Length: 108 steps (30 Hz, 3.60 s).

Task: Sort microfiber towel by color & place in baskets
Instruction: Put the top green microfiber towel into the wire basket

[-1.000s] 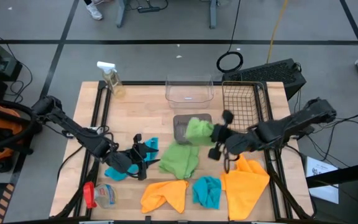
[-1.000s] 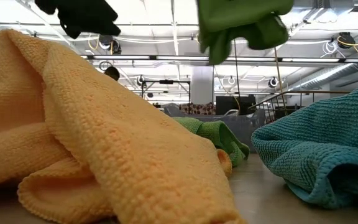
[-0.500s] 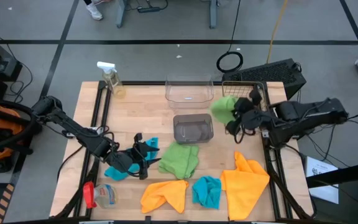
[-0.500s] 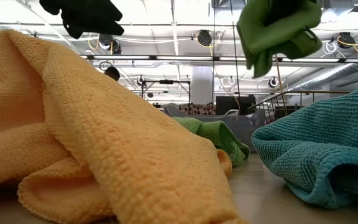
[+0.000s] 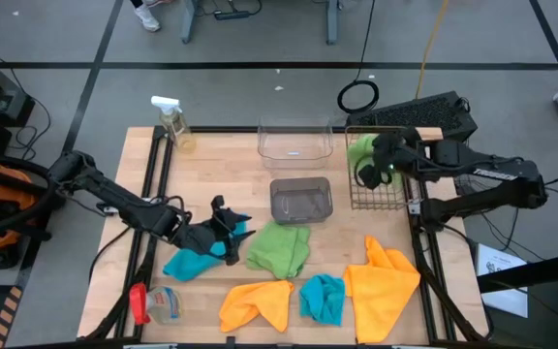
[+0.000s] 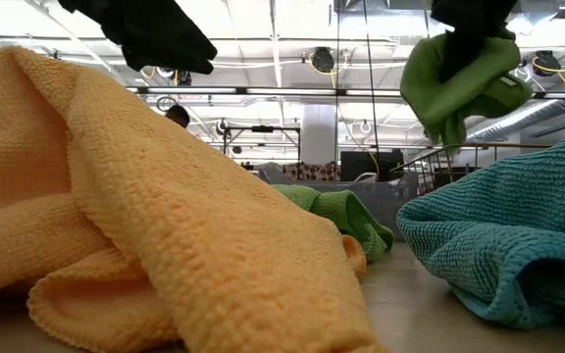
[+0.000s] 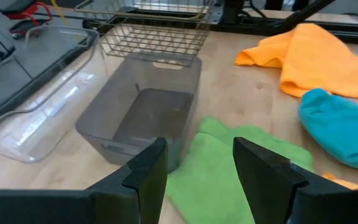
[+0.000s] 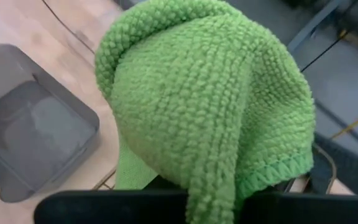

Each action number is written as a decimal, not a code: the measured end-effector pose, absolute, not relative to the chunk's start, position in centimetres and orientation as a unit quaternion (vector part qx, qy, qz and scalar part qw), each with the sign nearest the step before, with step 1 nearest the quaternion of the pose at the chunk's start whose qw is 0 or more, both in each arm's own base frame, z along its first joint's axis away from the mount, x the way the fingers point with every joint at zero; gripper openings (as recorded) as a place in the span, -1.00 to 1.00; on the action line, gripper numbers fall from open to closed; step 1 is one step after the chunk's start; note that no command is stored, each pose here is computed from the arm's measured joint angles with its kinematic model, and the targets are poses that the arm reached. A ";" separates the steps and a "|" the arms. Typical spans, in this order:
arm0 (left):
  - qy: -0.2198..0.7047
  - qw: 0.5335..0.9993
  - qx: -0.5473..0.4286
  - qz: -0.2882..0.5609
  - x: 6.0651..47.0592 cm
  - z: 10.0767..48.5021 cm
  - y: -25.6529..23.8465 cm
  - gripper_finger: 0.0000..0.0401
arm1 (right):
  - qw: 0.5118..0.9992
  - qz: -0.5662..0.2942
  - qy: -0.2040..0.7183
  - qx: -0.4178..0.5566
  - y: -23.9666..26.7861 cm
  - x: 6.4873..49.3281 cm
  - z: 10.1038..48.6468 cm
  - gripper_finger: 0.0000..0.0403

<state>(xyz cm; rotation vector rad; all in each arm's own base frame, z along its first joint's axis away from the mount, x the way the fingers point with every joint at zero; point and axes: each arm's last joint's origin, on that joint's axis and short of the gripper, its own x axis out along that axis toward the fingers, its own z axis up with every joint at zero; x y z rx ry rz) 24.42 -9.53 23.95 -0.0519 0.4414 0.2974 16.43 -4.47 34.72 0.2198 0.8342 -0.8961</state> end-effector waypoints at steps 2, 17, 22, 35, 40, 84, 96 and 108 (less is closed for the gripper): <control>0.218 0.964 -0.026 0.152 24.5 23.9 -9.3 -0.05 | 0.807 -0.415 0.404 0.119 -5.3 16.3 34.6 -0.98; 0.225 0.961 -0.020 0.156 25.0 23.9 -8.1 -0.05 | 0.727 -0.443 0.490 0.186 -11.9 16.5 31.1 -0.99; 0.229 0.962 -0.023 0.146 25.0 23.9 -8.2 -0.05 | 0.723 -0.430 0.496 0.216 -13.7 16.6 27.7 -0.99; 0.230 0.962 -0.023 0.145 25.0 23.9 -8.2 -0.05 | 0.717 -0.440 0.469 0.268 -15.5 15.1 22.9 -0.99; 0.230 0.962 -0.023 0.145 25.0 23.9 -8.2 -0.05 | 0.711 -0.446 0.471 0.273 -15.6 14.6 21.5 -0.99; 0.232 0.962 -0.022 0.143 24.9 23.8 -8.2 -0.05 | 0.714 -0.437 0.478 0.267 -15.6 13.9 18.0 -0.19; 0.232 0.962 -0.022 0.143 24.9 23.9 -8.2 -0.06 | 0.779 -0.440 0.379 0.237 -12.9 12.2 22.7 -0.01; 0.233 0.962 -0.012 0.141 24.9 23.8 -8.2 -0.05 | 0.833 -0.325 0.364 0.259 -9.6 13.9 23.6 -0.93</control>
